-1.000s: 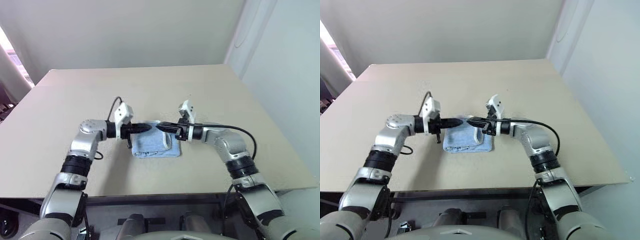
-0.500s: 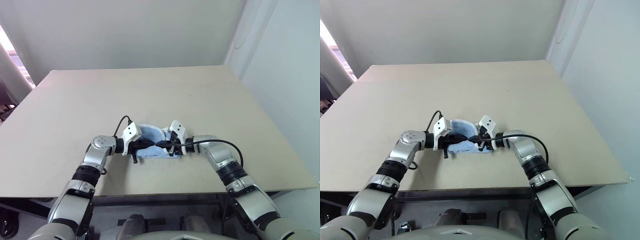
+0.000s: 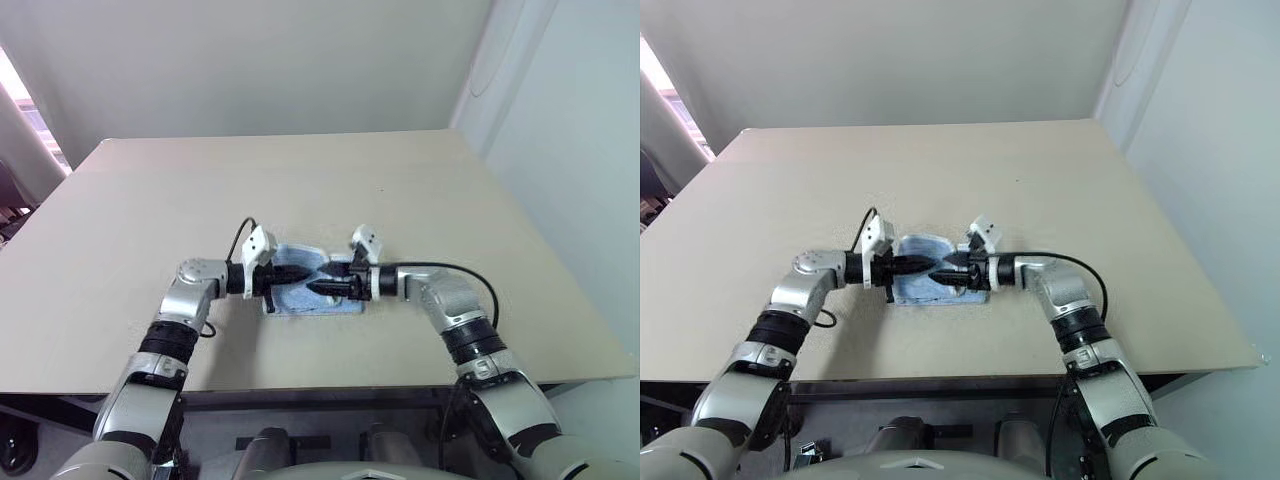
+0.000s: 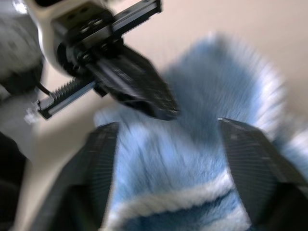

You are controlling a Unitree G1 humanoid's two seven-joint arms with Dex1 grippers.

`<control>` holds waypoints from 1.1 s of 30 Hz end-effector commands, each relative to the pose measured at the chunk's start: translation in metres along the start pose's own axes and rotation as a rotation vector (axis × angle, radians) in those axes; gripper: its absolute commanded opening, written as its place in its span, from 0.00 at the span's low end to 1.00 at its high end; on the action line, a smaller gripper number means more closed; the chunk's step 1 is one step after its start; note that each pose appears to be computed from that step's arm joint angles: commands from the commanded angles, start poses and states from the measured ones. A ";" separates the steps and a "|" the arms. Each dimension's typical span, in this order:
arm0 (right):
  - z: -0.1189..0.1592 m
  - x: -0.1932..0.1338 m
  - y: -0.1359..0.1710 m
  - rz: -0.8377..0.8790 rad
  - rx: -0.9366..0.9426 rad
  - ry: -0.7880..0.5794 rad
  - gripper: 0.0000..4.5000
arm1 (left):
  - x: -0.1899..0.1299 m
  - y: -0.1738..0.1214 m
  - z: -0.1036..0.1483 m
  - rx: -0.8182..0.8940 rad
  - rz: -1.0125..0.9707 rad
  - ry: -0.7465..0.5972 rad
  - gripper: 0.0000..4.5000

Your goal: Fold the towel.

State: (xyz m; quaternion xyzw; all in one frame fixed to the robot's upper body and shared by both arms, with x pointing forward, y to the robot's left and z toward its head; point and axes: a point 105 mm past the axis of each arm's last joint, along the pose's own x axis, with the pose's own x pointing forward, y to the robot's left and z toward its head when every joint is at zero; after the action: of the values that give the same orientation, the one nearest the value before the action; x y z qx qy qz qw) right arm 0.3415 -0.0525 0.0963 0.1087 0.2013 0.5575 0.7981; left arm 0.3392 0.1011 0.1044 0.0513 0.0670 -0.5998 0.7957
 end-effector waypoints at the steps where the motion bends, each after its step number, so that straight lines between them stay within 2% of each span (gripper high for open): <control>1: 0.039 -0.016 0.004 0.022 0.090 -0.078 0.99 | -0.008 0.002 0.032 0.063 0.011 -0.062 0.00; 3: 0.044 -0.025 -0.002 0.003 0.183 -0.059 0.99 | -0.016 0.000 0.031 0.100 0.018 -0.028 0.00; 6: 0.048 -0.038 -0.011 -0.018 0.360 -0.046 0.99 | -0.031 -0.008 0.013 0.158 0.019 0.070 0.00; 13: 0.021 -0.050 -0.027 -0.093 0.620 0.062 0.99 | -0.057 -0.022 0.001 0.153 0.061 0.120 0.00; 24: -0.021 -0.038 -0.027 -0.117 0.696 0.220 0.99 | -0.079 -0.029 -0.006 0.125 0.126 0.153 0.00; 33: -0.015 -0.007 -0.004 0.010 0.715 0.215 0.99 | -0.076 -0.026 -0.009 0.130 0.126 0.168 0.00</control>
State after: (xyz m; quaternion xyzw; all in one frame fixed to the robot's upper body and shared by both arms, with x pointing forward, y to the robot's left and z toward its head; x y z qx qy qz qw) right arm 0.3299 -0.0673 0.0637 0.3241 0.4898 0.4439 0.6768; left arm 0.2897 0.1688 0.0977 0.1436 0.1117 -0.5452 0.8183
